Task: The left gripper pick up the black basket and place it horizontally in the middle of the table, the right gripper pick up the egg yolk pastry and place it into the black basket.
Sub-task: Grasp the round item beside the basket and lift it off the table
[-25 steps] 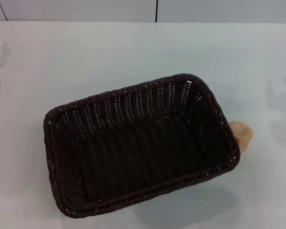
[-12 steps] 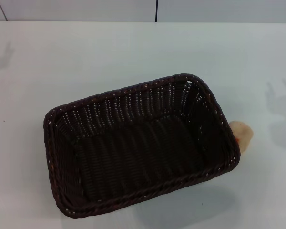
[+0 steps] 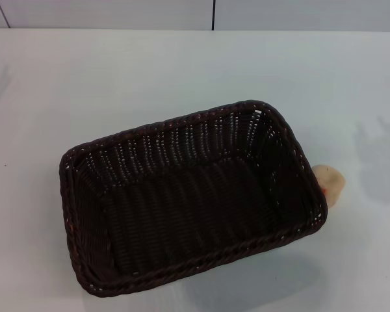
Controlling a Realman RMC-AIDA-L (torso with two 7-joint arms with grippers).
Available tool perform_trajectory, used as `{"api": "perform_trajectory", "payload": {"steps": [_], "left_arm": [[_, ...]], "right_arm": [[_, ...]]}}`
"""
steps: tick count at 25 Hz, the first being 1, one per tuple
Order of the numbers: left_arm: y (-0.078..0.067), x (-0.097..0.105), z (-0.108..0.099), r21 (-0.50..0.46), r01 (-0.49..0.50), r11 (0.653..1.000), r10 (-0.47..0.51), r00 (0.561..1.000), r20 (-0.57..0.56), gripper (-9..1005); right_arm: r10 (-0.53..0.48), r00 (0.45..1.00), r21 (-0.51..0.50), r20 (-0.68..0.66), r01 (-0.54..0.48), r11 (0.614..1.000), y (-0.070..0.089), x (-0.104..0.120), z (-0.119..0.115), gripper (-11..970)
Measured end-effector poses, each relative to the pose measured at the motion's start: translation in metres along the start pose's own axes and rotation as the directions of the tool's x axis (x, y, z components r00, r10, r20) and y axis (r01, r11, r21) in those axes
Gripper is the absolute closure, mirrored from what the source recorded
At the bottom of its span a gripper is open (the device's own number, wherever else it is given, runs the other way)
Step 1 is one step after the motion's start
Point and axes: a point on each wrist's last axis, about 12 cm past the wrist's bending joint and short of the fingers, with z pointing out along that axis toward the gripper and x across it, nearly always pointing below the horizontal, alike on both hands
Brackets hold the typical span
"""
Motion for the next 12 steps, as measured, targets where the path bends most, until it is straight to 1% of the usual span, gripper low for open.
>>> {"api": "perform_trajectory", "payload": {"steps": [1, 4, 5, 8, 9, 11, 12], "left_arm": [[0.0, 0.0, 0.0, 0.0, 0.0, 1.0, 0.0, 1.0, 0.0, 223], [0.002, 0.003, -0.003, 0.018, -0.057, 0.998, 0.057, 0.998, 0.005, 223], [0.002, 0.003, -0.003, 0.018, -0.057, 0.998, 0.057, 0.998, 0.005, 223], [0.007, 0.006, -0.006, 0.023, -0.043, 0.999, 0.042, 0.999, 0.027, 223], [0.009, 0.008, -0.007, 0.021, -0.027, 0.999, 0.026, 0.999, 0.036, 223], [0.009, 0.009, -0.007, 0.022, -0.024, 0.999, 0.024, 0.999, 0.039, 223], [0.009, 0.009, -0.007, 0.025, -0.025, 0.999, 0.024, 0.999, 0.04, 223]], "right_arm": [[-0.001, 1.0, -0.009, -0.016, 0.0, 1.0, 0.001, 0.0, 0.0, 573], [-0.01, 0.996, -0.047, -0.09, 0.006, 0.999, 0.007, 0.004, 0.002, 572], [-0.01, 0.996, -0.047, -0.09, 0.006, 0.999, 0.007, 0.004, 0.002, 572], [-0.017, 0.992, -0.08, -0.123, 0.007, 0.997, 0.015, 0.006, 0.001, 570], [-0.014, 0.991, -0.097, -0.134, 0.001, 0.995, 0.02, 0.004, -0.003, 570], [-0.01, 0.989, -0.105, -0.146, -0.006, 0.994, 0.022, 0.003, -0.006, 569], [0.001, 0.983, -0.121, -0.183, -0.024, 0.992, 0.025, 0.002, -0.01, 569]]}}
